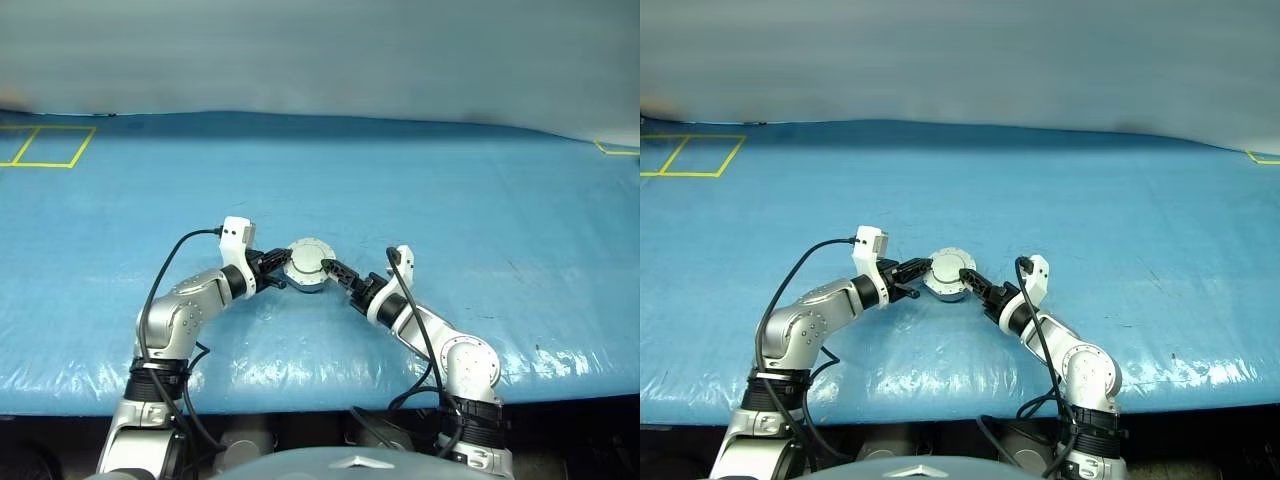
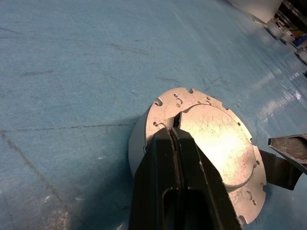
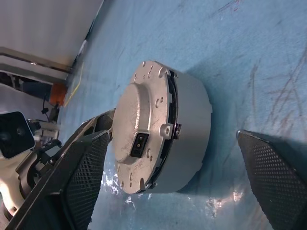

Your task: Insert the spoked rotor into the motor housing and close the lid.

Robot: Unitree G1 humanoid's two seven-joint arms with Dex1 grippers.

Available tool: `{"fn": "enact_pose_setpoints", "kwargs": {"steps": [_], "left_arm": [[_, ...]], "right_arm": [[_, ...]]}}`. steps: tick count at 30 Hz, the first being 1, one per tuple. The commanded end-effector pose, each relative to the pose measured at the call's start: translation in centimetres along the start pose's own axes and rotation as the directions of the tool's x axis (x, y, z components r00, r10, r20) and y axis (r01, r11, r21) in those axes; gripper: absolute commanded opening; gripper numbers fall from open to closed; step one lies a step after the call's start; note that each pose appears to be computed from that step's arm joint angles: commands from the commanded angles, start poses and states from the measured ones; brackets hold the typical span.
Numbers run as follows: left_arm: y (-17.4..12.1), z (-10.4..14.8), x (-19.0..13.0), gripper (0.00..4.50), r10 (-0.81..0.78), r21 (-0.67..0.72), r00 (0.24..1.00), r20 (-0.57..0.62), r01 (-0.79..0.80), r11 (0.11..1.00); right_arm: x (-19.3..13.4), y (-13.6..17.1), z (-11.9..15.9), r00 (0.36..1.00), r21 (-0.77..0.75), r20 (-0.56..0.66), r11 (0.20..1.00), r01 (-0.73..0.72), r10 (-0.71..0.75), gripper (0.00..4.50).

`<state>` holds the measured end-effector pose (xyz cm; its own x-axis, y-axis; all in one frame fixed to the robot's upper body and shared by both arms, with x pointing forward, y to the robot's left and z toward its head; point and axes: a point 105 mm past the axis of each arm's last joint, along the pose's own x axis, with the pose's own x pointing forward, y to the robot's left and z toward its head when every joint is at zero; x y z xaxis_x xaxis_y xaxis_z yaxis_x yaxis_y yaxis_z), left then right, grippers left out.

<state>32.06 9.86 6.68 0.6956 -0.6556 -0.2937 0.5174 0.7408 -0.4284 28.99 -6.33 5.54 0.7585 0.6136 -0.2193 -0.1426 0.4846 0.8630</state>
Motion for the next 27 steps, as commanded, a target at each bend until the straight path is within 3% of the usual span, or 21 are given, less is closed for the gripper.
{"fn": "enact_pose_setpoints", "kwargs": {"steps": [1,3,9,12,27], "left_arm": [[-0.5,-1.0,0.3,0.0,-0.02,-0.009,0.999,-0.037,0.02,1.0],[-0.4,-1.1,0.3,0.0,-0.017,-0.009,0.999,-0.039,0.017,1.0],[-0.4,-1.3,0.3,0.0,-0.016,-0.011,0.999,-0.044,0.015,1.0],[-0.4,-1.4,0.3,0.0,-0.017,-0.015,0.999,-0.044,0.017,1.0],[-0.4,0.7,0.9,0.0,-0.019,-0.04,0.999,0.039,0.021,0.999]], "right_arm": [[2.3,3.8,-1.5,0.989,0.188,0.024,0.971,-0.145,0.143,4.31],[2.3,3.8,-1.6,0.987,0.244,0.028,0.957,-0.158,0.156,3.88],[2.0,3.3,-1.8,0.988,0.312,0.029,0.938,-0.151,0.149,1.91],[1.7,3.2,-2.2,0.99,0.319,0.011,0.937,-0.139,0.143,1.14],[0.8,3.0,-3.7,0.992,0.317,-0.045,0.943,-0.098,0.118,1.14]]}}
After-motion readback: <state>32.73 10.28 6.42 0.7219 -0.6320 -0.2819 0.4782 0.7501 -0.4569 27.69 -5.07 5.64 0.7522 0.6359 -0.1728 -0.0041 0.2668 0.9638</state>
